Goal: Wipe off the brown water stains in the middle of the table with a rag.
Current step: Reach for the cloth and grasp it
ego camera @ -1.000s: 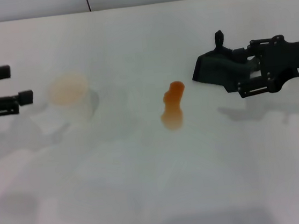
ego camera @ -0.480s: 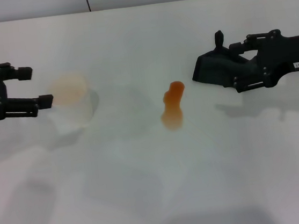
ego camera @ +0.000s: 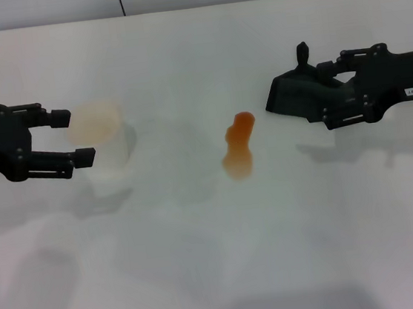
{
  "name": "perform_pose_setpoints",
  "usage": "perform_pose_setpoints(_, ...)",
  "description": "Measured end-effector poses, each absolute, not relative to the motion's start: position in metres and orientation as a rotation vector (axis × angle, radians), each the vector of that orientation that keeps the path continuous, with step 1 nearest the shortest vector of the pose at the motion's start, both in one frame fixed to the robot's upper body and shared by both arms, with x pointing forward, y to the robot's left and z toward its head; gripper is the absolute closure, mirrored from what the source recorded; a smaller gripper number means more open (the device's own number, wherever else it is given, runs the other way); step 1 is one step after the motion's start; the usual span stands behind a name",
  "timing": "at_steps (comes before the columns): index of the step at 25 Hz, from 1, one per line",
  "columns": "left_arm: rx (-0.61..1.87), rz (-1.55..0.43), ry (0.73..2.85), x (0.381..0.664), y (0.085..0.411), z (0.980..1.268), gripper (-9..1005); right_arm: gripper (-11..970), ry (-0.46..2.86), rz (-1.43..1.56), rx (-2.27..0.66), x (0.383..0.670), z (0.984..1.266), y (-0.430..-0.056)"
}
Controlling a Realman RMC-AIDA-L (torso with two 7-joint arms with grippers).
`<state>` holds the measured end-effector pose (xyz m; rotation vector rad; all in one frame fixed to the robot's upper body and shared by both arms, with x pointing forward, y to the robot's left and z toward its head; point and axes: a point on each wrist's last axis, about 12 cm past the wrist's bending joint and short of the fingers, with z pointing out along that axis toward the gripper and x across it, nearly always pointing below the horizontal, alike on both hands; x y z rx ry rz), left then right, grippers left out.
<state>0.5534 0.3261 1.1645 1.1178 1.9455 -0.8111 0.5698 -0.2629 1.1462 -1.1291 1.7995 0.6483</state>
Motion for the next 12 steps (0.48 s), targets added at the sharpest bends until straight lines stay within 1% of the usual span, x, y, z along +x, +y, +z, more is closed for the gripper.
perform_pose_setpoints(6,1.113,-0.82,1.944,0.555,0.324,1.165,123,205,1.794,0.641,-1.126,0.574,1.149,-0.261)
perform_pose_setpoints(12,1.112,-0.829,1.932,0.553,0.321,1.162,123,206,1.793,0.634,-1.117,0.584,1.158,-0.253)
